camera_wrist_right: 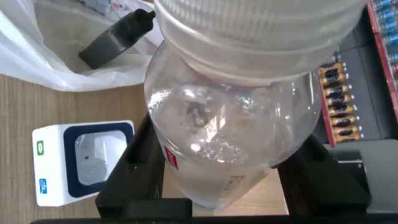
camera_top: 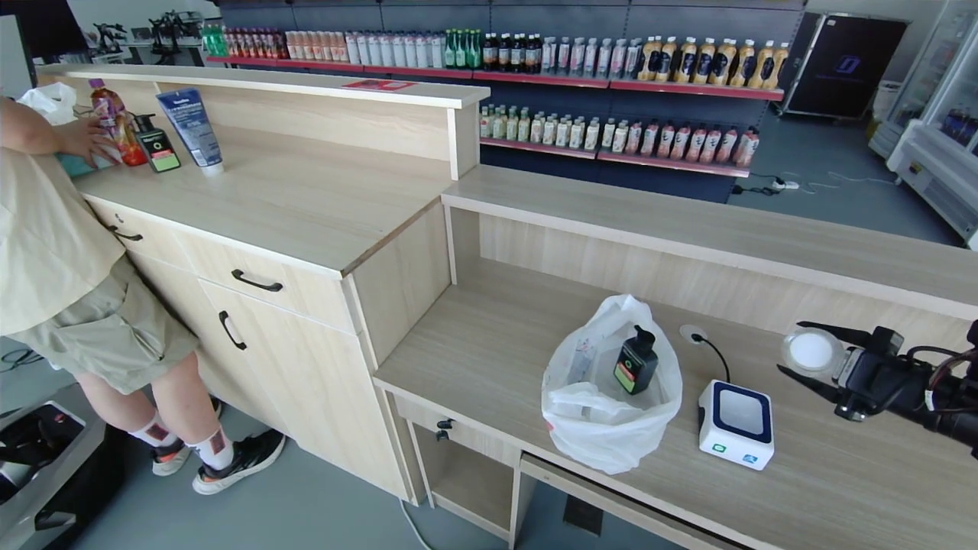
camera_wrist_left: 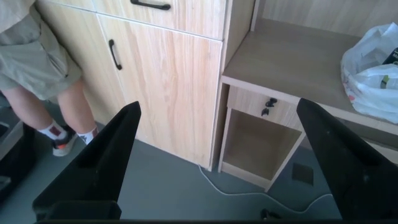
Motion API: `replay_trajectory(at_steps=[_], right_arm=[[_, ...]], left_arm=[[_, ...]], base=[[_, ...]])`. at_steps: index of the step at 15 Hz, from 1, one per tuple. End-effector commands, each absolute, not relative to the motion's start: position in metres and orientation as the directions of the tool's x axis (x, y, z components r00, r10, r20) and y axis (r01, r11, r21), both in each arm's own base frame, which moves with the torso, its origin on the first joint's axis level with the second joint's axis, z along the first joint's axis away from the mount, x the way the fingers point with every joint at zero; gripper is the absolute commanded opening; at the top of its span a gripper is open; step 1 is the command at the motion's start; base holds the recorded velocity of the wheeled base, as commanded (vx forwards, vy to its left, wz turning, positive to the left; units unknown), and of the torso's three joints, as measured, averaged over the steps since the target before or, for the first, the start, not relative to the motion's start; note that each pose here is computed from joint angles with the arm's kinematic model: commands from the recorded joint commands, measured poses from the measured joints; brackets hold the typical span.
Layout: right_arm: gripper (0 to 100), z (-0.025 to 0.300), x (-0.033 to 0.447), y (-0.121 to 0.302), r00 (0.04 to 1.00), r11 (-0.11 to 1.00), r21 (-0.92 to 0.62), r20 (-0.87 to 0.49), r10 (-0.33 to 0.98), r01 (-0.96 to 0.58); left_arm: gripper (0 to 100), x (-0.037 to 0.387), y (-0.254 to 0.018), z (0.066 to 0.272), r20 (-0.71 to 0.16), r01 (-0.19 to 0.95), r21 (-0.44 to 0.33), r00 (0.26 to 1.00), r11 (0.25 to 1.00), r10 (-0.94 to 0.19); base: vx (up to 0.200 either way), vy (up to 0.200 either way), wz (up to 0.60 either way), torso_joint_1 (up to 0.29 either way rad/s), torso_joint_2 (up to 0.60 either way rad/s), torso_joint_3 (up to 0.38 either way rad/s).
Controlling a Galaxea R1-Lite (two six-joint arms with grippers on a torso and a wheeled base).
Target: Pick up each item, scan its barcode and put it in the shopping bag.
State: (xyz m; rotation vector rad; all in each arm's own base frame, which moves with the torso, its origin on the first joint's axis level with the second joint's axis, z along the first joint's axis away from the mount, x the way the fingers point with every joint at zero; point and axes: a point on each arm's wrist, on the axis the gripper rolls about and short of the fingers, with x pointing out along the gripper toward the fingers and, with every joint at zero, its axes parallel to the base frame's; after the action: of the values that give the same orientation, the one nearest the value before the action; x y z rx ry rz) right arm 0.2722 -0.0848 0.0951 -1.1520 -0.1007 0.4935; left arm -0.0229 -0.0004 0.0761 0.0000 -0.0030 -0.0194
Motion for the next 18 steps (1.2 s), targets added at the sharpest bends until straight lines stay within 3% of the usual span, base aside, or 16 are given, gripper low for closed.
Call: replay_trajectory(at_steps=[1, 18], right_arm=[[0, 0.078, 0.274, -0.093, 0.877, 0.329, -0.868, -0.21, 0.433, -0.371], [0, 0.039, 0.304, -0.11, 0.827, 0.239, -0.909, -0.171, 0.536, -0.342]], left_arm=[[100, -0.023, 0.0, 0.076, 0.003, 0.018, 0.0, 1.0, 1.0, -0.018], [100, -0.023, 0.0, 0.076, 0.003, 0.018, 0.0, 1.0, 1.0, -0.018]], base=[[0.0, 0.0, 0.0, 0.0, 0.0, 0.0], [0.0, 0.0, 0.0, 0.0, 0.0, 0.0]])
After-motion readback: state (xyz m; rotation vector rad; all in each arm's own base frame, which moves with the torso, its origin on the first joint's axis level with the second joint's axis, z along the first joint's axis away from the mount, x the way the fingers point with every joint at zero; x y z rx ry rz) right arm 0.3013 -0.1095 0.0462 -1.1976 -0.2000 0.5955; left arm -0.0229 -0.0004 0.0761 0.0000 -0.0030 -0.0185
